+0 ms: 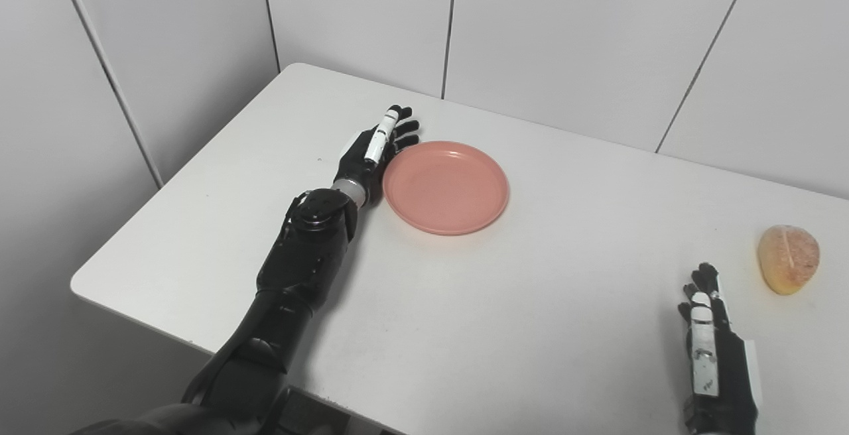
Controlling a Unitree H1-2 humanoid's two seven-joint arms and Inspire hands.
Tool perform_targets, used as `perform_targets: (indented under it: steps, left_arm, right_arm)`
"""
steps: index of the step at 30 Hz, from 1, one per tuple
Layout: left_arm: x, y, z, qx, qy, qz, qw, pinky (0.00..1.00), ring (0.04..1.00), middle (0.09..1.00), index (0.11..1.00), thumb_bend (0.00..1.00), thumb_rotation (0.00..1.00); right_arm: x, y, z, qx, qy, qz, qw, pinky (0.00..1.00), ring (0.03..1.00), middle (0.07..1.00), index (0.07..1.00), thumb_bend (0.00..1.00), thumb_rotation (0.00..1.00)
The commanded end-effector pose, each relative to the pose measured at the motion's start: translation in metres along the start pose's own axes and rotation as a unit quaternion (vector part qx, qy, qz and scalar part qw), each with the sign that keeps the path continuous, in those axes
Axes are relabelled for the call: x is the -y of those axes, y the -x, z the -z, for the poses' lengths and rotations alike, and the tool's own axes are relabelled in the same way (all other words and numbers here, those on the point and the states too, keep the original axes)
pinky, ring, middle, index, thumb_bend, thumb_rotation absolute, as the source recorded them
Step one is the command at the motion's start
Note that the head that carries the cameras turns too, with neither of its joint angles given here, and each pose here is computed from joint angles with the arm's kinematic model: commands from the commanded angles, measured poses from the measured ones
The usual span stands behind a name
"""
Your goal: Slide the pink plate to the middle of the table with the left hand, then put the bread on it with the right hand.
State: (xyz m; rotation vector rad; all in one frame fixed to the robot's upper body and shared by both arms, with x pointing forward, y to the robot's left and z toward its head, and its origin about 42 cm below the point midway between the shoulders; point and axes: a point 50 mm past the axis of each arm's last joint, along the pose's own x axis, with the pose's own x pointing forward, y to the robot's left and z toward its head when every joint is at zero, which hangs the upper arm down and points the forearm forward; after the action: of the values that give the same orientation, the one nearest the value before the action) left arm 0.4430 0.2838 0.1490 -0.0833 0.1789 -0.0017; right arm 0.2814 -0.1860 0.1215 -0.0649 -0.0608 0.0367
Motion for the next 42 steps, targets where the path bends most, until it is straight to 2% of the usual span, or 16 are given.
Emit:
perform_targets:
  steps: [1,9,14,25,32,42]
  left_arm:
    - [0.031,0.001,0.003,-0.018,0.002,0.056,0.998,0.85,0.877,0.884,0.87,0.35,1.0]
    - [0.063,0.015,0.0,-0.017,-0.017,0.101,0.995,0.86,0.881,0.887,0.87,0.34,1.0]
    - [0.088,0.027,-0.003,-0.014,-0.02,0.129,0.991,0.87,0.883,0.89,0.877,0.32,1.0]
    - [0.124,0.048,0.013,-0.021,-0.016,0.191,0.981,0.92,0.919,0.921,0.913,0.31,1.0]
    - [0.13,0.063,0.022,-0.03,0.002,0.193,0.981,0.9,0.904,0.909,0.905,0.34,1.0]
    - [0.12,0.072,0.028,-0.036,0.022,0.182,0.982,0.91,0.906,0.911,0.907,0.33,1.0]
  right_arm:
    - [-0.005,-0.005,-0.019,0.019,0.005,0.005,1.0,0.94,0.957,0.957,0.947,0.18,1.0]
    - [-0.013,-0.003,-0.027,0.005,0.015,0.011,1.0,0.91,0.947,0.943,0.932,0.17,1.0]
    - [-0.018,-0.004,-0.028,0.015,0.033,0.009,0.999,0.89,0.932,0.934,0.926,0.18,1.0]
    - [-0.027,-0.008,-0.027,0.013,0.022,0.013,1.0,0.89,0.925,0.931,0.919,0.2,1.0]
    - [-0.031,-0.009,-0.028,0.015,0.027,0.015,0.999,0.87,0.919,0.925,0.916,0.2,1.0]
    - [-0.036,-0.009,-0.032,0.012,0.034,0.016,0.999,0.87,0.921,0.926,0.915,0.21,1.0]
